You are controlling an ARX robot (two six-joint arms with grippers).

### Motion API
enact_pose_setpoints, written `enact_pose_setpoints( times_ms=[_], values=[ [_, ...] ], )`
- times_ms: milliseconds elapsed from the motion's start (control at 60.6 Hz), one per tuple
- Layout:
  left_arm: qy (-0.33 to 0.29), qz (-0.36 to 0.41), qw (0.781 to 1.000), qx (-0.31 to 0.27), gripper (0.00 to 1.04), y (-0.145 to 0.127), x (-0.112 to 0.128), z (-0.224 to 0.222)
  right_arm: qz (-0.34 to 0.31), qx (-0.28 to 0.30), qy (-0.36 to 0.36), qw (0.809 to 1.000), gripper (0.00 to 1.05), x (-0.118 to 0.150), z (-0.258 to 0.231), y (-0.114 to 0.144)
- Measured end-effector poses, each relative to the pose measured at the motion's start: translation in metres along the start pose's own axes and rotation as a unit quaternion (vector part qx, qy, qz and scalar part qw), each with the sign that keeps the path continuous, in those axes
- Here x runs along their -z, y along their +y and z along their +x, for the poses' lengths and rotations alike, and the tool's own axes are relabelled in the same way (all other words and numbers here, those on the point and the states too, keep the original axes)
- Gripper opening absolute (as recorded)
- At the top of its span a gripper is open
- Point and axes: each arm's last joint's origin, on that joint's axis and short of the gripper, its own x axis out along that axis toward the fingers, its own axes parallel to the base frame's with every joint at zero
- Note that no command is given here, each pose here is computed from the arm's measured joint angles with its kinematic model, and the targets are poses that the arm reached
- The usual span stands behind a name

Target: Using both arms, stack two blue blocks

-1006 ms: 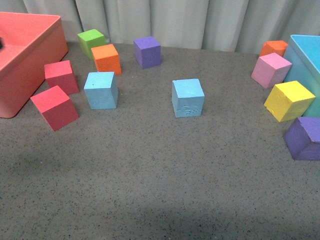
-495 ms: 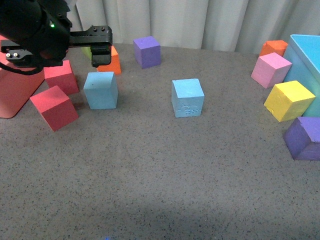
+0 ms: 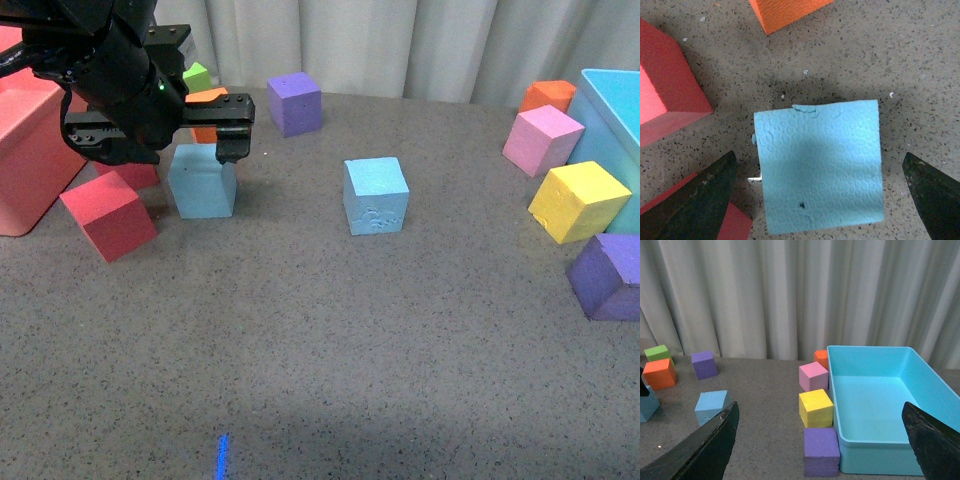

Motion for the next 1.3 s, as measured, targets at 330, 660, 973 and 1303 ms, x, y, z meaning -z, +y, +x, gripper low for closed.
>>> enact_pose_setpoints(
  times_ms=[330, 660, 973, 1303],
  values=[
    [0.039, 0.006, 0.999, -0.010, 0.83, -0.003, 0.007, 0.026, 0.000, 0.000, 0.000, 1.000, 0.95, 0.000, 0.000, 0.000],
    [0.036, 0.006, 0.999, -0.005, 0.49, -0.008, 0.003, 0.022, 0.000, 0.000, 0.000, 1.000, 0.95, 0.000, 0.000, 0.000],
    [-0.016, 0.029, 0.999, 0.028, 0.47, -0.057, -0.011, -0.030, 0.000, 0.000, 0.000, 1.000, 0.95, 0.000, 0.000, 0.000],
    [-0.034, 0.069, 0.995, 0.059, 0.47, -0.141, 0.000, -0.057, 0.000, 0.000, 0.000, 1.000, 0.95, 0.000, 0.000, 0.000]
  ],
)
